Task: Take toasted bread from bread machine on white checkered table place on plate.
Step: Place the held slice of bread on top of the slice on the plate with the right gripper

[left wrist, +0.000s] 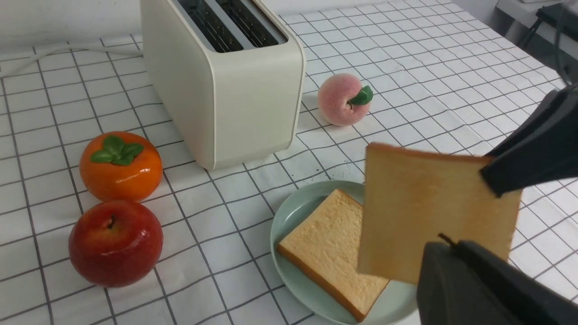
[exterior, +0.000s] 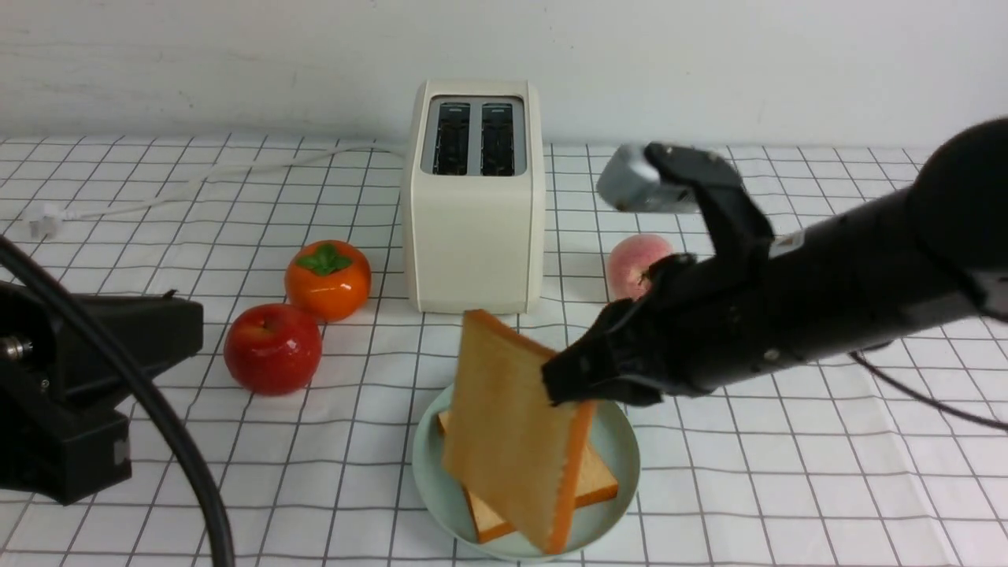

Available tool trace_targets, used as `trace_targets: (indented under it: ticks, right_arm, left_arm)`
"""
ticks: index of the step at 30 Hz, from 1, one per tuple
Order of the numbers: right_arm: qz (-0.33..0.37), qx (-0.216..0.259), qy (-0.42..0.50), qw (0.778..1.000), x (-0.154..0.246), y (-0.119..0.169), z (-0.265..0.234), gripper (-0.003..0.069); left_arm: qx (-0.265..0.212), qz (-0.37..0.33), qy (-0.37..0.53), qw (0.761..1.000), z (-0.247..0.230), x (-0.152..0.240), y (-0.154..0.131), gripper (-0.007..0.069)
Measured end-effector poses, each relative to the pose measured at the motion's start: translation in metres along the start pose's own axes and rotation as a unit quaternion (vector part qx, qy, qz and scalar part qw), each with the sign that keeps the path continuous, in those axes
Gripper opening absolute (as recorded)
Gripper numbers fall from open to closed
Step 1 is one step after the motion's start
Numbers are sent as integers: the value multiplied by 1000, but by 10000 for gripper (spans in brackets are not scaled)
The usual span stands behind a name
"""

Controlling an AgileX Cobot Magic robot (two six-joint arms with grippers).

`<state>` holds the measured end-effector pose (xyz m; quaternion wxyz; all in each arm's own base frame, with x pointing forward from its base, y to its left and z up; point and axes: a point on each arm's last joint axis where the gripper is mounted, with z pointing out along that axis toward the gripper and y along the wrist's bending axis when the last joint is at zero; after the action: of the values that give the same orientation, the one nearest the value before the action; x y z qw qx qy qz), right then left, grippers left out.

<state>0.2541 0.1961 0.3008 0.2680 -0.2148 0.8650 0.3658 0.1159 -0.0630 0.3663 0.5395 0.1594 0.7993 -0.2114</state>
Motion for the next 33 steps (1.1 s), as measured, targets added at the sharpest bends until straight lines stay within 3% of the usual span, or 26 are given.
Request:
trace_targets:
  ticks: [4,15,20,33]
  right_arm:
    - [-10,-45,-32,998,2,-13,32,96]
    - [28,-42,-70,996,-8,-47,33,95]
    - [66,-64,-44,995,-4,-66,36,95]
    - [72,-63,-27,995,3,-79,52,95]
  left_arm:
    - [0,1,0,1000,0,0,0,-13]
    - [0,1,0,1000,0,0,0,-13]
    - [0,1,0,1000,0,0,0,-13]
    - [0,1,0,1000,0,0,0,-13]
